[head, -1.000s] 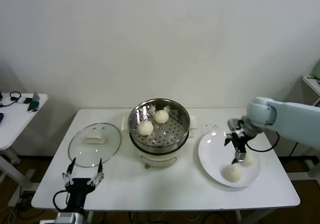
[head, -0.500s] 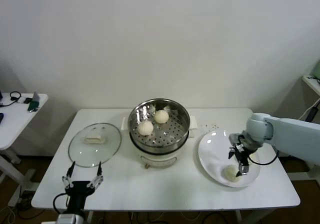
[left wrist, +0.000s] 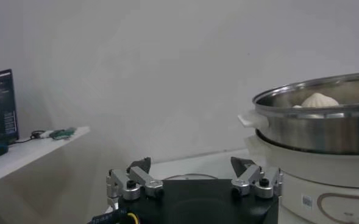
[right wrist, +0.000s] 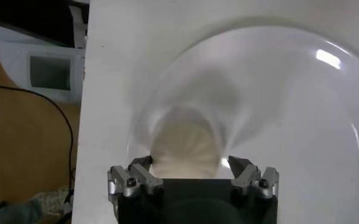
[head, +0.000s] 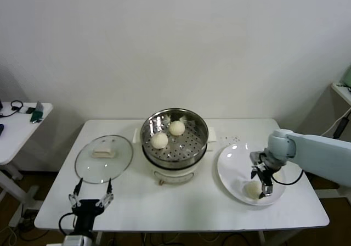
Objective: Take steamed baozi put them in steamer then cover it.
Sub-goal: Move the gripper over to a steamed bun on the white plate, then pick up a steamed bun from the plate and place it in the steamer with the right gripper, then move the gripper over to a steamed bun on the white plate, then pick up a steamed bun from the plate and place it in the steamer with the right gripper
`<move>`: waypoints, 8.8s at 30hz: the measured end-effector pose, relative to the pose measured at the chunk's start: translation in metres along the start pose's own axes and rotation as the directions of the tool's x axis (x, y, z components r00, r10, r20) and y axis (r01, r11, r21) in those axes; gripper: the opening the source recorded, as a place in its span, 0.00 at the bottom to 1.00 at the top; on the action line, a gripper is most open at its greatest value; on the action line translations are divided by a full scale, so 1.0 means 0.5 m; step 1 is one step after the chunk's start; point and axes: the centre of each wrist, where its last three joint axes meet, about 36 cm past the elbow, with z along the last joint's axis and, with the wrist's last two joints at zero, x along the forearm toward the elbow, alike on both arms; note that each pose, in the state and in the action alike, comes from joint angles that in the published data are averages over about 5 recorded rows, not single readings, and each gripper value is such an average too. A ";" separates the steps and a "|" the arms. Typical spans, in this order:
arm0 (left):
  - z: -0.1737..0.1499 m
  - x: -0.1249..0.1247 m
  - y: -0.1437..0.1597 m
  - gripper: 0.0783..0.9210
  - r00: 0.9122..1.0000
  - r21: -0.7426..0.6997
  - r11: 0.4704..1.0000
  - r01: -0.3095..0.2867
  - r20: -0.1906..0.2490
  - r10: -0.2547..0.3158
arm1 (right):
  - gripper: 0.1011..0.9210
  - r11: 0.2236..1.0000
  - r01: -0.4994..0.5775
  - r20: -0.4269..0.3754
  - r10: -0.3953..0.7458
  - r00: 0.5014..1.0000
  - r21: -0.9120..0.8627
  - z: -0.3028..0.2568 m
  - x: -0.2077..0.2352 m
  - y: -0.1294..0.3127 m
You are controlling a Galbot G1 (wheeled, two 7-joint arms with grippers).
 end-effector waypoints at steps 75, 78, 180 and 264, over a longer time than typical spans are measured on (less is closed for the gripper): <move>0.004 0.003 -0.002 0.88 0.999 -0.019 0.999 -0.035 -0.005 0.035 | 0.73 0.164 0.094 -0.126 0.200 0.972 0.982 -0.721 0.361 -0.149; 0.005 0.003 -0.003 0.88 0.999 -0.019 0.999 -0.036 -0.008 0.036 | 0.73 0.124 0.113 -0.136 0.189 0.973 0.986 -0.746 0.334 -0.144; 0.003 0.016 -0.022 0.88 0.999 -0.064 0.997 -0.033 -0.011 0.032 | 0.88 0.992 -0.125 -0.075 0.122 0.990 -0.030 0.162 0.017 -0.058; -0.036 0.011 -0.010 0.88 0.995 -0.029 0.996 -0.079 0.055 0.081 | 0.77 0.982 -0.159 0.056 0.154 0.986 0.098 -0.514 0.286 -0.282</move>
